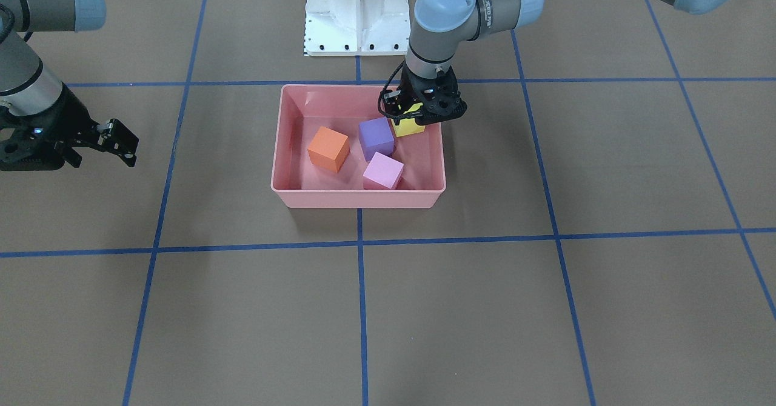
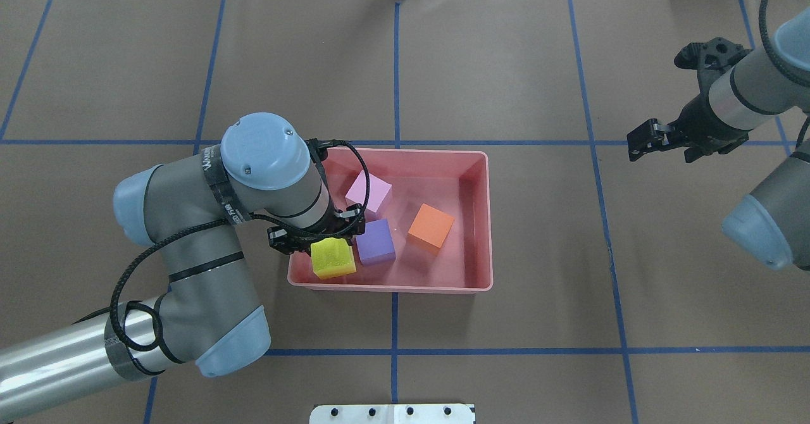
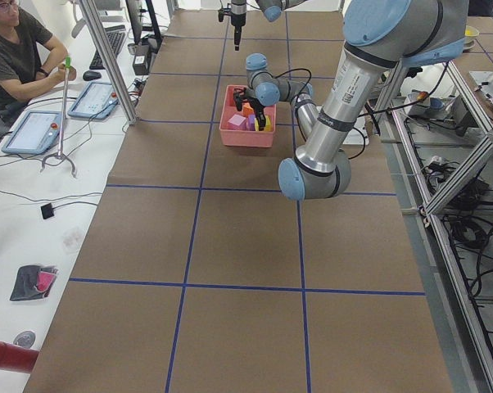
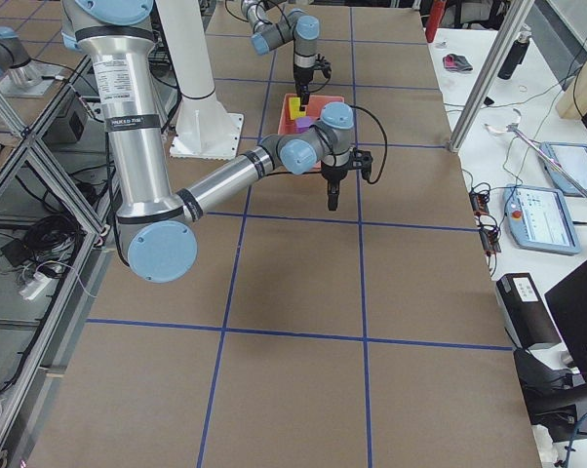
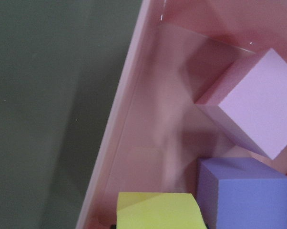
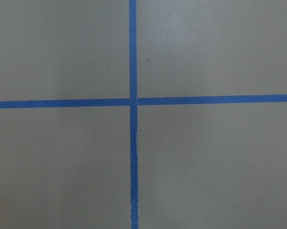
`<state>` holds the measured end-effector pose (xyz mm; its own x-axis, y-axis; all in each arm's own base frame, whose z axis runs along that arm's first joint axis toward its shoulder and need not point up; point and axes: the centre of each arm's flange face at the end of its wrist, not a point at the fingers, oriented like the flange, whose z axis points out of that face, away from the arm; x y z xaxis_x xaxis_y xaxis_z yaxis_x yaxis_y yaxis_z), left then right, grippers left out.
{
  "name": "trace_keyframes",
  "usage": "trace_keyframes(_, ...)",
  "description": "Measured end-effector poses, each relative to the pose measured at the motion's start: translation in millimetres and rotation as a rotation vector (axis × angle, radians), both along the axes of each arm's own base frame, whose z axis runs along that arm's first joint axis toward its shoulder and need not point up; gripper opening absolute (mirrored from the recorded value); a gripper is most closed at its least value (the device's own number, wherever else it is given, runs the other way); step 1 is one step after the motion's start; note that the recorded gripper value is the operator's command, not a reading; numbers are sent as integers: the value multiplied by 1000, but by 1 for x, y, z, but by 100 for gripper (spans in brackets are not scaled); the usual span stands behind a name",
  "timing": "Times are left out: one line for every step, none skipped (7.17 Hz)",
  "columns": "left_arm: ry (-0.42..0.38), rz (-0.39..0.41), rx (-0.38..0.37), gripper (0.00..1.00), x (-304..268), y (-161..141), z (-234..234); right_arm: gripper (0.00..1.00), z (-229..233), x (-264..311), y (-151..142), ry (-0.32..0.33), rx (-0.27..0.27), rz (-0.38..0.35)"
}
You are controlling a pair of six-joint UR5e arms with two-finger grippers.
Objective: Place blocks into pink bin with both arms
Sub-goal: 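Lower the yellow cube into the bin while the right gripper withdraws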
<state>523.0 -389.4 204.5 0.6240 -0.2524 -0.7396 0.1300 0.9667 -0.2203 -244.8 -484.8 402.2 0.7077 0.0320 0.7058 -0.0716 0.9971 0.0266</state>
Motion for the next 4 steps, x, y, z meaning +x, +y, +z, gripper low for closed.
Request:
trace_keyframes(15, -2, 8, 100, -5, 0, -8, 100, -1, 0, 0, -1, 1, 0)
trace_keyframes(36, -12, 20, 100, -17, -1, -19, 100, -3, 1, 0, -3, 4, 2)
trace_keyframes(65, -29, 30, 100, -39, -6, -34, 100, -6, 7, -2, -8, 9, 10)
trace_keyframes(87, -46, 47, 100, -73, -12, -50, 100, -8, 23, -4, -14, 13, 32)
